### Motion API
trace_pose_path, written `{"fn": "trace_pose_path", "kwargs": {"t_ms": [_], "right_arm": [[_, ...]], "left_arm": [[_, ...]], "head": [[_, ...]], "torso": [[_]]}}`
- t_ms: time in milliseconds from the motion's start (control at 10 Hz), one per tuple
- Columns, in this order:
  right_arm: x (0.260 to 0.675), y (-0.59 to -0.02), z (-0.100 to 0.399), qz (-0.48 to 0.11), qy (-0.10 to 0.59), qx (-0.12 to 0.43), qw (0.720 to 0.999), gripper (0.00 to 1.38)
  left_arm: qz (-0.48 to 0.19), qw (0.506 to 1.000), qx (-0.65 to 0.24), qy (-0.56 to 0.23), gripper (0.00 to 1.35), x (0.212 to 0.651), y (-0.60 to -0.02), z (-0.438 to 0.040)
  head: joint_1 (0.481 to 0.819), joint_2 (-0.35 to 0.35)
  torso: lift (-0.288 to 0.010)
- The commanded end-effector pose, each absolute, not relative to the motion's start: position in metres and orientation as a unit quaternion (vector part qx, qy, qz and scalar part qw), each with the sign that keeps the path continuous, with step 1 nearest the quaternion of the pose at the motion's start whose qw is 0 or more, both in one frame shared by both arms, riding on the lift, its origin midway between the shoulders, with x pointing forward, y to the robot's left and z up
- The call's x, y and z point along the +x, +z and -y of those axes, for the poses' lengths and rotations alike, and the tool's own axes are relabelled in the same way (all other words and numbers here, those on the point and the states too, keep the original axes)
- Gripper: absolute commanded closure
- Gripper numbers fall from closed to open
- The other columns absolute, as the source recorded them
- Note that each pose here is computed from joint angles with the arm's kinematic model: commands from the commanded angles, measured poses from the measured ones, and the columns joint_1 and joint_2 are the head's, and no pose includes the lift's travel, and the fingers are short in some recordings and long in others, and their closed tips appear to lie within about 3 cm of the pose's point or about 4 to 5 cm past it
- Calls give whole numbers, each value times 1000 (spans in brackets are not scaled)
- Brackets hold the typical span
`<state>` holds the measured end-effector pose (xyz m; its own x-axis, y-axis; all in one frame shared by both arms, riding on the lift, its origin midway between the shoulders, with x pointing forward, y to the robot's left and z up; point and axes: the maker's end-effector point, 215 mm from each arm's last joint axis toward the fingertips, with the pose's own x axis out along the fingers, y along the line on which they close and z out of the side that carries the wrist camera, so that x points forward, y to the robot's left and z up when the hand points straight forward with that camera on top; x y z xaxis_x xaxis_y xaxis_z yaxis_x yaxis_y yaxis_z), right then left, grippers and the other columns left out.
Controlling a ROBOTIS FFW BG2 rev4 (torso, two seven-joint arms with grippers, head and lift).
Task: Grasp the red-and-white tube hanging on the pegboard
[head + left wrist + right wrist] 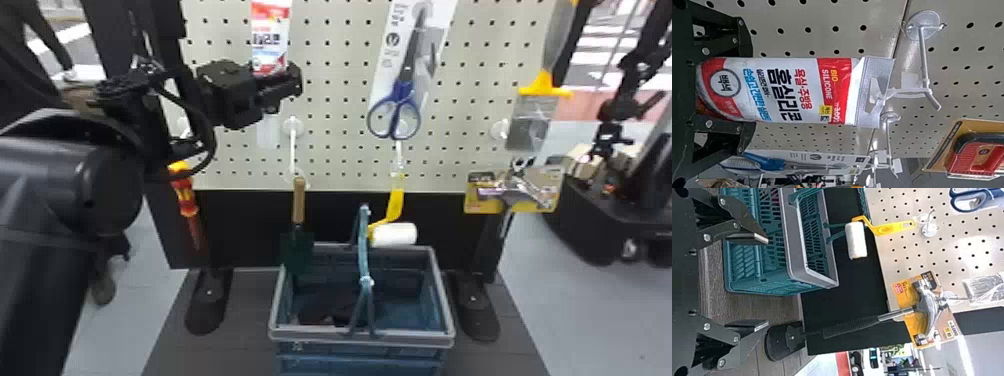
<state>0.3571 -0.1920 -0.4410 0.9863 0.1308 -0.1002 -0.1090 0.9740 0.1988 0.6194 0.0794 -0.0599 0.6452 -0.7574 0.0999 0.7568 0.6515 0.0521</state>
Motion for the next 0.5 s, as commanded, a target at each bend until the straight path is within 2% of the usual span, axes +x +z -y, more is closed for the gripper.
{"fn": "trace_pose_path", "kwargs": {"t_ms": [0, 400], "right_arm": [[357, -441, 192, -56, 60, 97, 992, 516], [357, -441, 192, -56, 60, 97, 992, 516]], "left_arm": [[56, 907, 2, -417, 1220, 619, -61, -80], [58, 907, 2, -416, 1220, 619, -59, -81]], "head": [[549, 0], [549, 0]], "torso": [[-100], [-100]]}}
